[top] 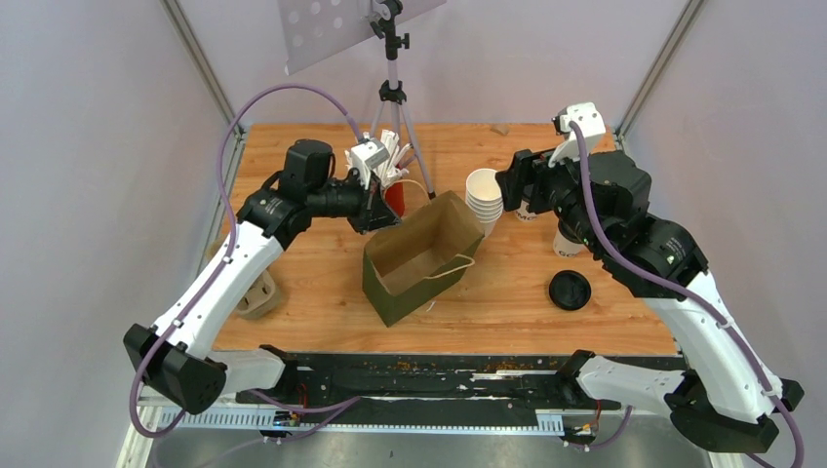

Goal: Pack the takeout coffee

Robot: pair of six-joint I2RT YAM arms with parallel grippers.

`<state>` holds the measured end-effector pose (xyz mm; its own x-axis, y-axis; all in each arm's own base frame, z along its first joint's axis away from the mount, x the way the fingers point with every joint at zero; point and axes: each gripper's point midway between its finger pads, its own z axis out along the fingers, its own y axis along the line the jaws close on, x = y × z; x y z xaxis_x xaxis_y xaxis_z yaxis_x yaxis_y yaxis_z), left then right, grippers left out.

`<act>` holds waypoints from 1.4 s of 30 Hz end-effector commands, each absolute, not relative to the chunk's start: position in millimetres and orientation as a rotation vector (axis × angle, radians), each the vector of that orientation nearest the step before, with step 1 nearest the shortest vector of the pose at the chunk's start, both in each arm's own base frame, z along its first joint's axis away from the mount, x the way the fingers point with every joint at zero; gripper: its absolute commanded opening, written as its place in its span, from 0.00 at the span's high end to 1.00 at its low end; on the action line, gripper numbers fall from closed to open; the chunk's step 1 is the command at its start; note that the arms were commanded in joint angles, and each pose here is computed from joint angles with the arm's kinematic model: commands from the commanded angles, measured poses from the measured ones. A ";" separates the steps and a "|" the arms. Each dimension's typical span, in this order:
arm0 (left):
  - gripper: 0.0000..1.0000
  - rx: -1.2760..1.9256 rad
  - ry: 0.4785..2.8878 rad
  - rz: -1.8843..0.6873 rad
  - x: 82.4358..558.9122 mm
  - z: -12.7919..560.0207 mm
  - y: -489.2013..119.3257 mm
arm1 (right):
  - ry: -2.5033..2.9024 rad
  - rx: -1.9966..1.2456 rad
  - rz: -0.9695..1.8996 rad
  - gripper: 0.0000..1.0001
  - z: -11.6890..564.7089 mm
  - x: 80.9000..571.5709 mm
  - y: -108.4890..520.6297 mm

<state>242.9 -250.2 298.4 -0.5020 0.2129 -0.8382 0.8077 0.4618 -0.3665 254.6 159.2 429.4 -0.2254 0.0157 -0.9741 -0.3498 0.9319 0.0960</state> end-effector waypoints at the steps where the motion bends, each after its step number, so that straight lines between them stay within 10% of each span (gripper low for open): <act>1: 1.00 0.968 1.822 -1.044 242.4 325.0 -261.2 | 1.751 -0.229 0.330 0.28 438.1 255.4 154.8; 5: 0.93 0.972 1.837 -1.025 249.2 323.5 -262.7 | 1.784 -0.239 0.314 0.28 432.5 251.9 151.4; 14: 0.35 0.865 1.897 -0.747 265.9 330.2 -229.0 | 1.902 -0.246 0.358 0.28 404.0 235.6 152.1; 23: 0.01 0.521 1.960 -0.444 284.0 377.0 -173.5 | 2.024 -0.401 0.484 0.24 367.2 206.0 169.2; 42: 0.04 -0.448 2.258 0.270 265.1 306.3 14.7 | 2.016 -0.488 0.648 0.16 387.5 179.9 182.7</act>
